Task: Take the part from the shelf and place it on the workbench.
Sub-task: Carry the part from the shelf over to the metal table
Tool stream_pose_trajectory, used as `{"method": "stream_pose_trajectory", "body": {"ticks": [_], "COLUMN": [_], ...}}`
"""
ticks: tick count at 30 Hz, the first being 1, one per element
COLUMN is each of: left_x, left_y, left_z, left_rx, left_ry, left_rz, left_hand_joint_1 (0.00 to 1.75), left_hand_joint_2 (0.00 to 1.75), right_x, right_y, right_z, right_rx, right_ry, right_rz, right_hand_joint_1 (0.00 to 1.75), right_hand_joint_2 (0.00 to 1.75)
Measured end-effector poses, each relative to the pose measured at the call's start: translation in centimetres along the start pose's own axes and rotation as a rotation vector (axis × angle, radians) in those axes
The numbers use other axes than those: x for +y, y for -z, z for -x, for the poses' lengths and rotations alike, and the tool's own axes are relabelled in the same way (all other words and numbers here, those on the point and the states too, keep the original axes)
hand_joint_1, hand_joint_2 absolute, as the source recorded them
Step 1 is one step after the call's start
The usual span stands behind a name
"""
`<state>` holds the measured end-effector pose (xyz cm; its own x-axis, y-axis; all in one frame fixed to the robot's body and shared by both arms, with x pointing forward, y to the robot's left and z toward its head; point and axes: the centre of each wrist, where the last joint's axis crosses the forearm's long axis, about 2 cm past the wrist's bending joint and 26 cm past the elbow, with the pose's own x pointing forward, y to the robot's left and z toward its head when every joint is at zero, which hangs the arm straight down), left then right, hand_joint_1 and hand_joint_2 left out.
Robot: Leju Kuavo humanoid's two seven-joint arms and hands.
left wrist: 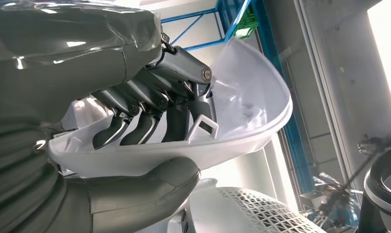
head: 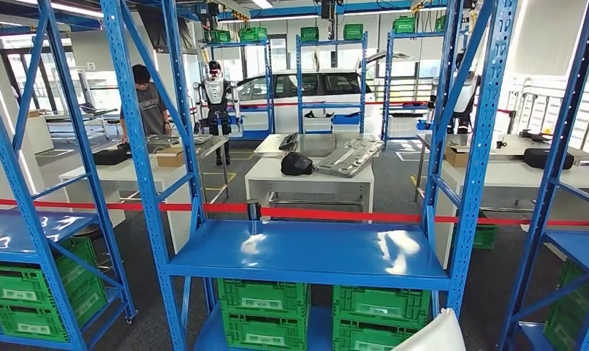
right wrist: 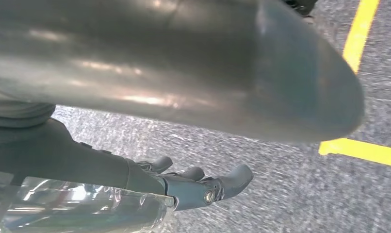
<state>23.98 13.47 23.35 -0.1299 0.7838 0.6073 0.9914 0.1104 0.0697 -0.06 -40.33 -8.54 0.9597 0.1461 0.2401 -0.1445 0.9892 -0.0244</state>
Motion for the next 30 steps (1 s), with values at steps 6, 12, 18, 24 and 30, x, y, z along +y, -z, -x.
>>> {"method": "stream_pose_trajectory", "body": {"ticks": [6,12,18,24,30], "left_x": [0.16,0.11,-0.07,-0.32,-0.67], "left_y": [0.24,0.44,0.44,0.61,0.58], "left_z": [-0.20,-0.18,-0.02,0.01,0.18], "left_rx": [0.001,0.008,0.016,0.040,0.061], "left_ry": [0.015,0.024,0.025,0.035,0.027], "left_rz": [0.007,0.020,0.026,0.060,0.084], "left_hand_joint_1": [1.61,1.61,1.61,1.61,1.61], "left_hand_joint_2": [1.75,1.75,1.75,1.75,1.75], "right_x": [0.35,0.41,0.39,0.05,-0.22], "right_y": [0.15,0.31,0.41,0.50,0.50], "right_z": [0.12,0.13,0.31,0.11,0.44], "right_rx": [-0.007,-0.016,-0.018,-0.031,-0.031], "right_ry": [-0.002,0.004,0.012,0.022,0.048], "right_rz": [-0.013,-0.017,-0.016,-0.016,-0.019], "right_hand_joint_1": [0.00,0.00,0.00,0.00,0.00], "right_hand_joint_2": [0.00,0.00,0.00,0.00,0.00]}}
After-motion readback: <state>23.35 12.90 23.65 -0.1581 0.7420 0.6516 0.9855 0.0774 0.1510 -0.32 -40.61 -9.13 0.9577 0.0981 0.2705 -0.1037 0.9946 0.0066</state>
